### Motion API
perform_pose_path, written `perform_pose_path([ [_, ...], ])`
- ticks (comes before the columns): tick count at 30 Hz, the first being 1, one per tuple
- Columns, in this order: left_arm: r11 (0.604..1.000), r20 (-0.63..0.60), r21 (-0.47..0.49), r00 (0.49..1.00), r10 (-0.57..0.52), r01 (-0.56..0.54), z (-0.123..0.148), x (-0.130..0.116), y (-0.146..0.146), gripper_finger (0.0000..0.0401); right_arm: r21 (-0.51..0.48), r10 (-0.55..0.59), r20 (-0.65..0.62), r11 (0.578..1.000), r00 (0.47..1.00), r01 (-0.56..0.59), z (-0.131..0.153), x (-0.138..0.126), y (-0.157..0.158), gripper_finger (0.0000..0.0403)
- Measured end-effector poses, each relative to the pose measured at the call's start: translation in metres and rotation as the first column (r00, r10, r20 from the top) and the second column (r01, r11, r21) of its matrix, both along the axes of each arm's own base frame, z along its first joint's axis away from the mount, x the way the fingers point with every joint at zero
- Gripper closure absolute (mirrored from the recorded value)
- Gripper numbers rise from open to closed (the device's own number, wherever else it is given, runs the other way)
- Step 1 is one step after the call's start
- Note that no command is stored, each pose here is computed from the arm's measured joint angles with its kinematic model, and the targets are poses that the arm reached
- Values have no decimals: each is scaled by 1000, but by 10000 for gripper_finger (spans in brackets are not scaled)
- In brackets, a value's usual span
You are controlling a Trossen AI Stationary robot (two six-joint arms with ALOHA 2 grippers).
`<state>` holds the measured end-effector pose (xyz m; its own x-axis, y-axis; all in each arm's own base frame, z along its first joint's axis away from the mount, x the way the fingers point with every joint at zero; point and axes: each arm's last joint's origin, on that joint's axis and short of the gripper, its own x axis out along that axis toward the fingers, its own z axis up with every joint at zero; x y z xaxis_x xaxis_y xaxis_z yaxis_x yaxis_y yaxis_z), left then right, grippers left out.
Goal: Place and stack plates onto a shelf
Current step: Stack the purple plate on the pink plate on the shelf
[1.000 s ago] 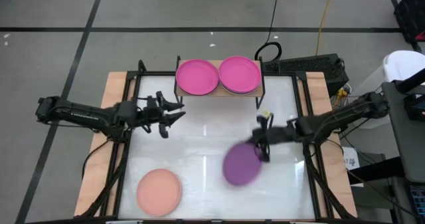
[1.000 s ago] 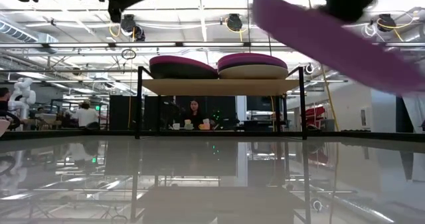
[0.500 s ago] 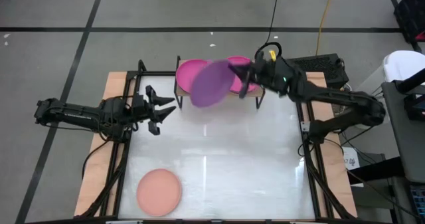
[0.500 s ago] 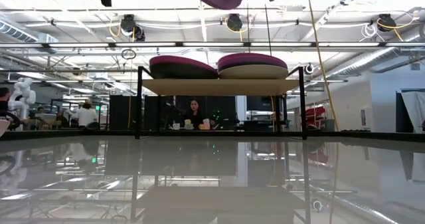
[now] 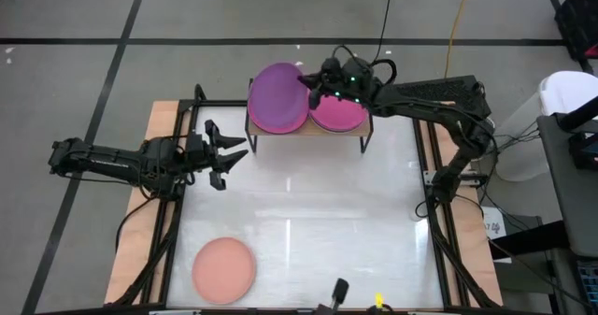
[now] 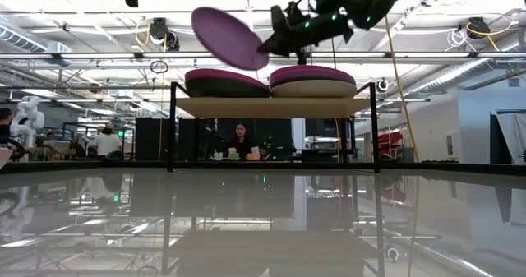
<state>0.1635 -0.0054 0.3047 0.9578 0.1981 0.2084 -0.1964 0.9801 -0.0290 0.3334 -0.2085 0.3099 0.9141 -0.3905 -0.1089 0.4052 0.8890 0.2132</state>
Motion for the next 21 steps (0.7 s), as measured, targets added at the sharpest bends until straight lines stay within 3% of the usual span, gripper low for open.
perform_pose_path([
  [12, 1000, -2, -2, 1000, -1, 1, 0, 0, 0, 240, 30, 16, -44, 999, 999, -15, -27, 13, -8, 397],
  [21, 1000, -1, -7, 1000, -2, 2, 0, 0, 0, 240, 5, 17, -53, 1000, 998, -16, -27, 13, -9, 344],
])
